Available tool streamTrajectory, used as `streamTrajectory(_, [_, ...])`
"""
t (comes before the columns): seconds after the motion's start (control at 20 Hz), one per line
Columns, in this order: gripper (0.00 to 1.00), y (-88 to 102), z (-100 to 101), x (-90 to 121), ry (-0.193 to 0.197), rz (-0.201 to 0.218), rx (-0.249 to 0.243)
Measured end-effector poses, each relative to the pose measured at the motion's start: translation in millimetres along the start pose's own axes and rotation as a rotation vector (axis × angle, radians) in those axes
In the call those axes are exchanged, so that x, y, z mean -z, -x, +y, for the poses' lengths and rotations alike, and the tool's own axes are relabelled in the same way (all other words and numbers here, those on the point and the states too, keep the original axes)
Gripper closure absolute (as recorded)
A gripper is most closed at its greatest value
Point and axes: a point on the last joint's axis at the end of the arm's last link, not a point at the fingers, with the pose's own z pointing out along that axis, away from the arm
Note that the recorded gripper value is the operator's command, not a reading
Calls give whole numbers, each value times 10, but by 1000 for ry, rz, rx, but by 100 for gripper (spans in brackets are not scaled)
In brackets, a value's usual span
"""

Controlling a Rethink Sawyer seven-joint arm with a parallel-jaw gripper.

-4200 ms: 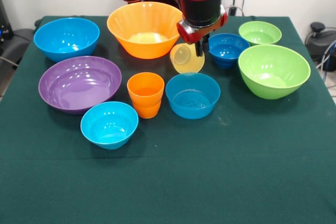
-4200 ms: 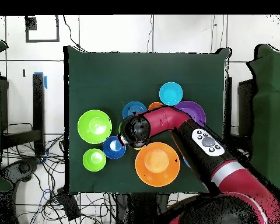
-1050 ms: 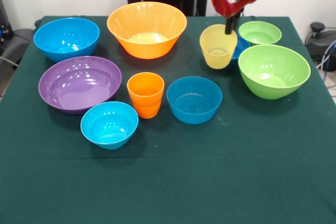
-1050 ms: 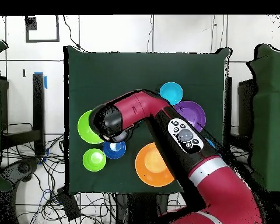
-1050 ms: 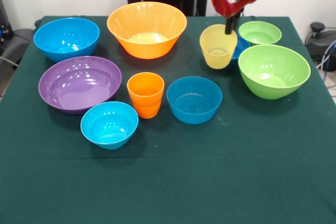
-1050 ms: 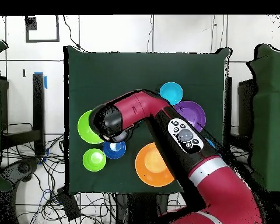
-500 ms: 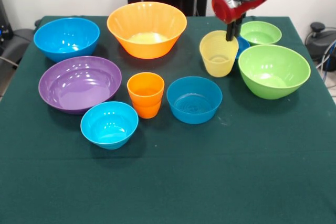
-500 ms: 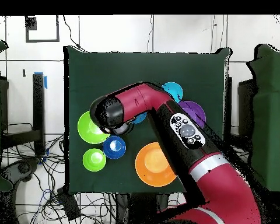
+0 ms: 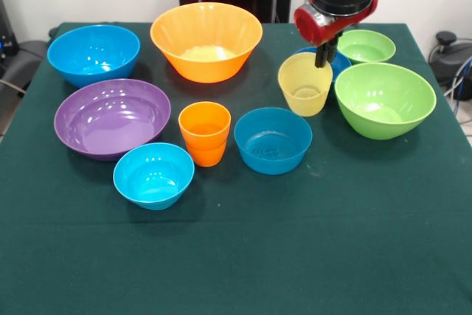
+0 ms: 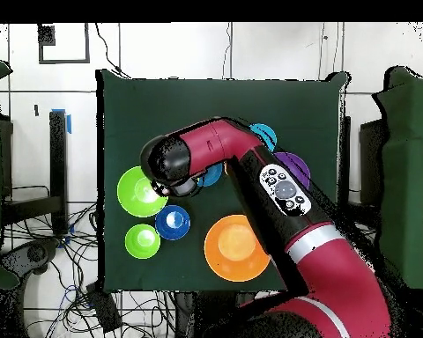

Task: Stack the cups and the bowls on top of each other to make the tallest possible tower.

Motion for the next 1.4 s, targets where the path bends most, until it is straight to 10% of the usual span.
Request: streamTrajectory(1.4, [100, -49, -196, 55, 17, 8, -39])
